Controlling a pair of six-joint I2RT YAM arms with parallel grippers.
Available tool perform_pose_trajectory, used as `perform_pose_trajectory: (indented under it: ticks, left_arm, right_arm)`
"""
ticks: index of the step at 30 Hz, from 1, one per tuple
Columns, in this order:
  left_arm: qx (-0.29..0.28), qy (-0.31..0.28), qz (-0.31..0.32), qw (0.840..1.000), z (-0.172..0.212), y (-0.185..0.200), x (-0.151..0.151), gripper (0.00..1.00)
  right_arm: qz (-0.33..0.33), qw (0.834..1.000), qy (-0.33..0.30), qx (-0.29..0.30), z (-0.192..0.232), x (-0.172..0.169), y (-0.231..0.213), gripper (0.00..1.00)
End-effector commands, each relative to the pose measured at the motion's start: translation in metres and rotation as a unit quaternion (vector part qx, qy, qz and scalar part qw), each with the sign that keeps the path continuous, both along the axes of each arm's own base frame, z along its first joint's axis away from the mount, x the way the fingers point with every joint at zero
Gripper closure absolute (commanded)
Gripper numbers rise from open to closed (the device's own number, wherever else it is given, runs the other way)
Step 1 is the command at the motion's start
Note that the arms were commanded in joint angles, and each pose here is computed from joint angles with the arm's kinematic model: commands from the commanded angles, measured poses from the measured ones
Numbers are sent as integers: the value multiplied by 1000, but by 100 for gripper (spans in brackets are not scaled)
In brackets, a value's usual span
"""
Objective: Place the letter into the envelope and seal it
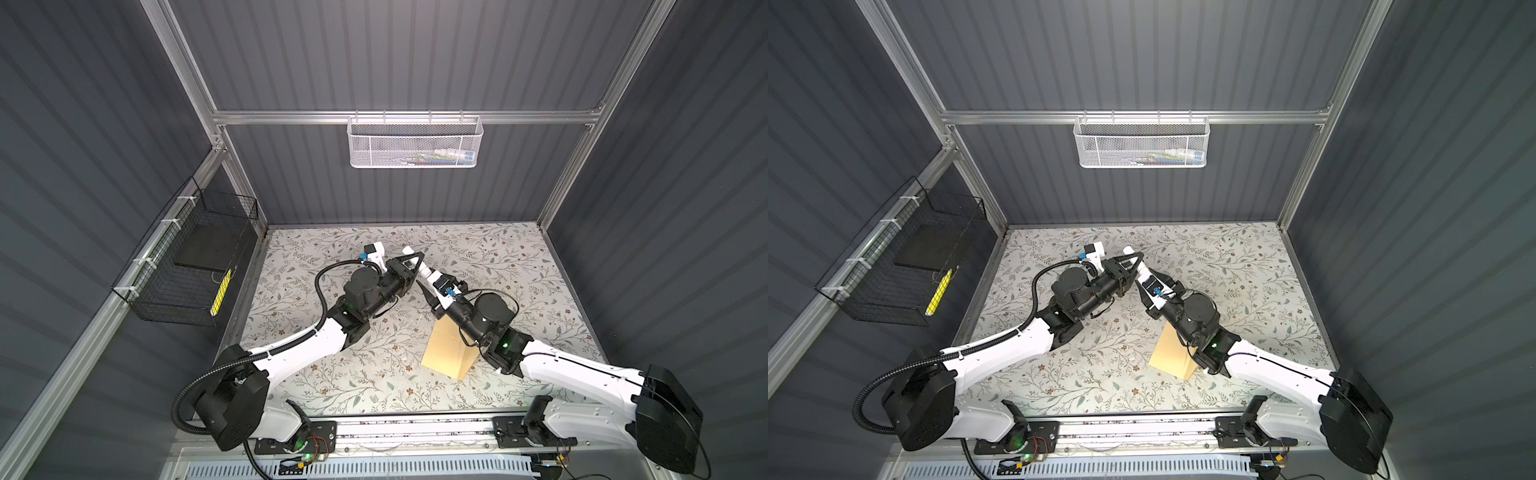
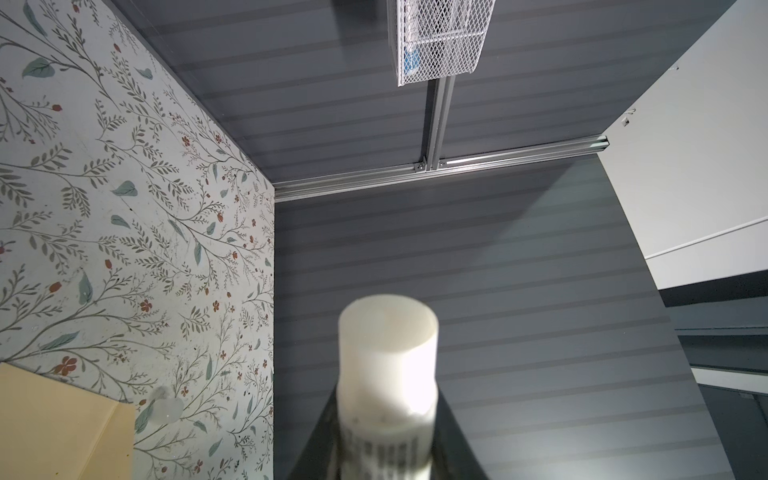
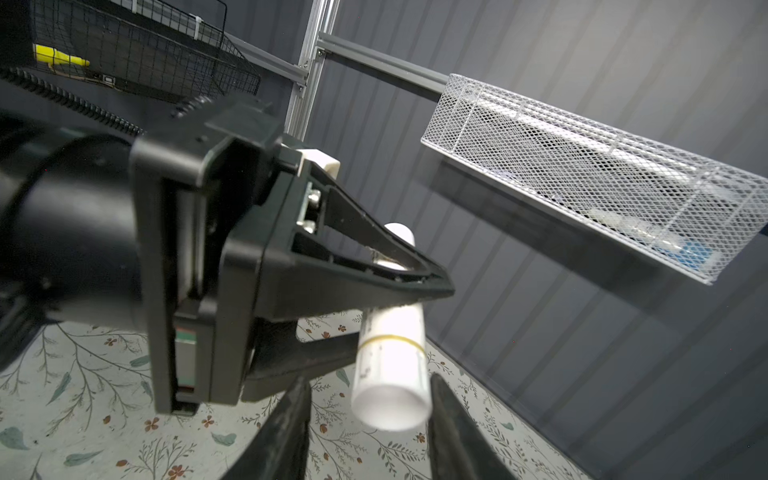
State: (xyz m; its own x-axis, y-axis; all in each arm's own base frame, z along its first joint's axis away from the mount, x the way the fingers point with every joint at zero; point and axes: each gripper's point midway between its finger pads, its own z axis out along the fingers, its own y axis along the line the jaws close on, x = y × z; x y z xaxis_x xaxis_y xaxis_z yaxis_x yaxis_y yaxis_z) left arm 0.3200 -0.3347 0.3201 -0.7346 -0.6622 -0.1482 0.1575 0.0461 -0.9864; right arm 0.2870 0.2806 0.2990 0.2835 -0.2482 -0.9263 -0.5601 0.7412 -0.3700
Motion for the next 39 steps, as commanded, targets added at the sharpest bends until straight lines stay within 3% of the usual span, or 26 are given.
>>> perform_pose_trajectory:
  ticks: [1,7,13,21,29,31,33,36,39]
  left_arm:
    - [-13,-8,-10,1000,6,-4,-2,100]
    - [-15,-6,-13,1000,3,-6,-1,100]
    - [-21,-6,-10,1000,3,-4,-1,100]
    - [-31,-10,-9,999,7,-4,-1,100]
    - [-85,-41,-20,995,22,-10,2,100]
    - [-100,-60,-20,993,30,-10,2,100]
    - [-113,-85,-18,990,39,-9,1,100]
    - [-120,-123,-14,985,49,-9,1,100]
    - [-134,-151,-14,979,55,-9,3,100]
  right_arm:
    - [3,1000,-6,26,19,3,1,56]
    - [2,1000,-6,29,24,5,3,60]
    - [-2,1000,5,28,18,9,4,73]
    - [1,999,21,32,13,9,6,75]
    - [19,993,85,83,19,12,10,89]
    - [20,984,125,126,24,16,7,90]
    - [26,965,179,188,32,21,2,89]
    - [49,916,272,292,52,25,-2,86]
    - [101,871,331,350,78,15,7,83]
